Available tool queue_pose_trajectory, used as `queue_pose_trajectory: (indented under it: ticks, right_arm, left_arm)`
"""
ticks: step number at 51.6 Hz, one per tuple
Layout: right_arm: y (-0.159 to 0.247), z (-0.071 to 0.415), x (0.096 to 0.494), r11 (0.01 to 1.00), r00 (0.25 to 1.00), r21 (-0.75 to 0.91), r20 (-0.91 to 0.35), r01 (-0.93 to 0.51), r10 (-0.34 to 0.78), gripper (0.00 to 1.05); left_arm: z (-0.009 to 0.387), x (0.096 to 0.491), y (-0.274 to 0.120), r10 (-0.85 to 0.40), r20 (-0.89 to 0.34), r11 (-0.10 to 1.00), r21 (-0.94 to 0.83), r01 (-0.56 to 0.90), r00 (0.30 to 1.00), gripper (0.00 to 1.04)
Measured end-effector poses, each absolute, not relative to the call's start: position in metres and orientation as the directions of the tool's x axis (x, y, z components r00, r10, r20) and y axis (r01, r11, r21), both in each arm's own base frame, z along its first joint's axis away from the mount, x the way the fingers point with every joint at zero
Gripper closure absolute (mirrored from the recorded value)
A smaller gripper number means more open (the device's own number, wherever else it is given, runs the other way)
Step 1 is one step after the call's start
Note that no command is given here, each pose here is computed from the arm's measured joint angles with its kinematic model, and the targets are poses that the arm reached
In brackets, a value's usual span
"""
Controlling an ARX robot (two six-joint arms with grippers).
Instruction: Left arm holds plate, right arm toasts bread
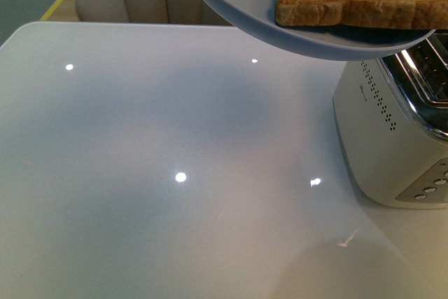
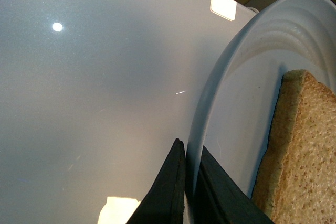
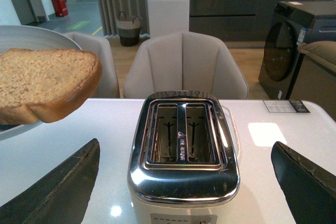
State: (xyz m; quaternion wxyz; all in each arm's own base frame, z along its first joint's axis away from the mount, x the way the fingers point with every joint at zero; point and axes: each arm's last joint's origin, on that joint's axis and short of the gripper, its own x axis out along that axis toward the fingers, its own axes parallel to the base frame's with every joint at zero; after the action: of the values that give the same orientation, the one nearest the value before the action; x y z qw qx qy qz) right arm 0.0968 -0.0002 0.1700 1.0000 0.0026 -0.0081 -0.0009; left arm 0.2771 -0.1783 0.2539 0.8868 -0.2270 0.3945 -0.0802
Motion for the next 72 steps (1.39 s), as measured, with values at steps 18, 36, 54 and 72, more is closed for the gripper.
queue_pose_trajectory:
  ticks: [18, 36, 54, 72]
  right_arm:
    - [0.0, 0.17, 0.097, 1.0, 1.0, 0.005, 0.016, 0.002, -0.002, 0.09]
    - [0.0, 0.17, 0.097, 1.0, 1.0, 0.005, 0.016, 0.002, -0.002, 0.09]
    - [-0.004, 0.157, 0.098, 0.996, 0.81, 0.025, -0.583, 0.088, -0.056, 0.09]
    - [-0.015, 0.192, 0.128, 0.967, 0.843, 0.235, -0.536, 0.1, 0.043, 0.09]
  left_arm:
    - [0.254, 0.277, -0.178, -0.322, -0.663, 0.882, -0.47, -0.042, 0.676, 1.02]
    - [0.254, 0.277, -0.179, -0.322, -0.663, 0.881, -0.471, -0.042, 0.675, 1.02]
    - [0.255, 0.277, -0.18, -0.328, -0.662, 0.88, -0.474, -0.038, 0.674, 1.02]
    - [0.255, 0.277, -0.18, -0.326, -0.661, 0.88, -0.474, -0.039, 0.676, 1.02]
